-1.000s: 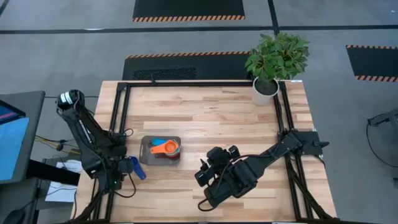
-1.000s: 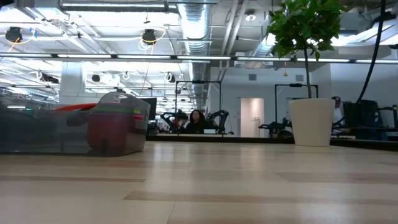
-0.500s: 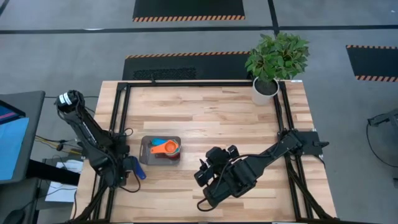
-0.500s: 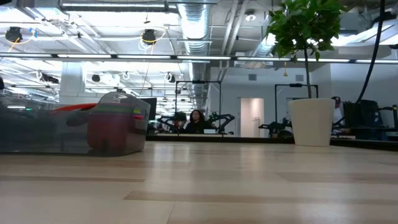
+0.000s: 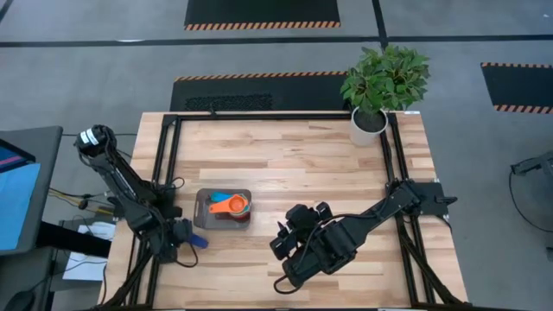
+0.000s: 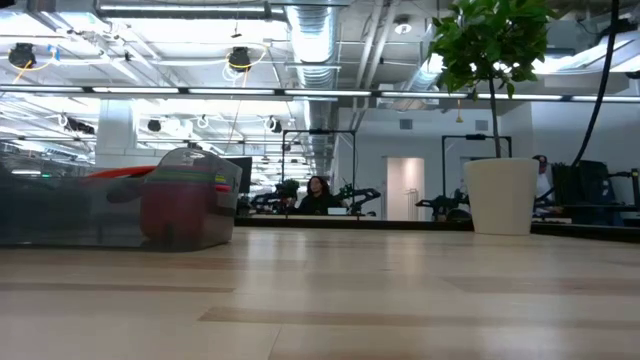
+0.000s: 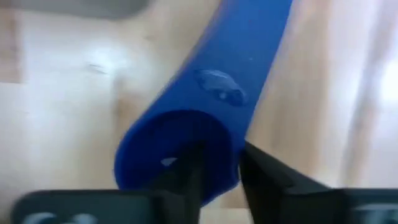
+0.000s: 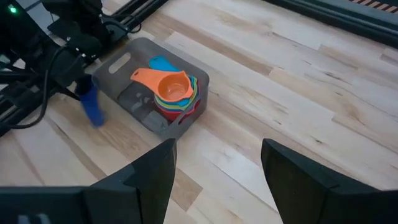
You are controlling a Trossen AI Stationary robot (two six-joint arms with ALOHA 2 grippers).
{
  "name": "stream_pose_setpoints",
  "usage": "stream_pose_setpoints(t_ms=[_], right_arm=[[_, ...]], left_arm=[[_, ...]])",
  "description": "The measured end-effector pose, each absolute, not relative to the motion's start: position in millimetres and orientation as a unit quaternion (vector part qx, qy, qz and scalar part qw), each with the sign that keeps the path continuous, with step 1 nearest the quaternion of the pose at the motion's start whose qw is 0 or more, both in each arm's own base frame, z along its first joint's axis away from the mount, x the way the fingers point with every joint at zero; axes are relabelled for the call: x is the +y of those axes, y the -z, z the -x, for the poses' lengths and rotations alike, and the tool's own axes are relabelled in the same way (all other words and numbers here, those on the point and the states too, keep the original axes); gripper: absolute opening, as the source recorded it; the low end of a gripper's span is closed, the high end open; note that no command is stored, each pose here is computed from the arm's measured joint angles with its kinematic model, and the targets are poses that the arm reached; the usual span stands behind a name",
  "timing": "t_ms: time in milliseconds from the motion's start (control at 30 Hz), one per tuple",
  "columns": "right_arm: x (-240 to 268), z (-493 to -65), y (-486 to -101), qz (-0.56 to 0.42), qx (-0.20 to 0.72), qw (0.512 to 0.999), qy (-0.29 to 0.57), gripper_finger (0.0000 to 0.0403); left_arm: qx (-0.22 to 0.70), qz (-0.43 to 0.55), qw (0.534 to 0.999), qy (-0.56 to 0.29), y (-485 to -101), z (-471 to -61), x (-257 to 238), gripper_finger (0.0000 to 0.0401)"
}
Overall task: Nest measuring cups in basket
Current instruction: Stack the dark blue measuring cup on top of the orange measuring cup in the black bin
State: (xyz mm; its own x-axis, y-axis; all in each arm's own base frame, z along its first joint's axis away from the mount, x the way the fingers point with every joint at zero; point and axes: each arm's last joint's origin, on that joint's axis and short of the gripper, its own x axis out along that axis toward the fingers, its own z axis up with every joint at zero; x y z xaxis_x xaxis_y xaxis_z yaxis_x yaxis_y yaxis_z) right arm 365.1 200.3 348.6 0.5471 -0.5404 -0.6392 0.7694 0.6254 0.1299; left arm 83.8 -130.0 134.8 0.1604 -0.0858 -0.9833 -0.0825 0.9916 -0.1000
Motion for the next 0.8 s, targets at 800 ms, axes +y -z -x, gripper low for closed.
stream_pose_setpoints(t_ms=[800], right_arm=[[202,-369,-349,-0.185,0.292,0.866,0.361,0.0258]], left_arm=[[0.304,0.454,0.824,-0.148,-239,-171,-148,0.0000]])
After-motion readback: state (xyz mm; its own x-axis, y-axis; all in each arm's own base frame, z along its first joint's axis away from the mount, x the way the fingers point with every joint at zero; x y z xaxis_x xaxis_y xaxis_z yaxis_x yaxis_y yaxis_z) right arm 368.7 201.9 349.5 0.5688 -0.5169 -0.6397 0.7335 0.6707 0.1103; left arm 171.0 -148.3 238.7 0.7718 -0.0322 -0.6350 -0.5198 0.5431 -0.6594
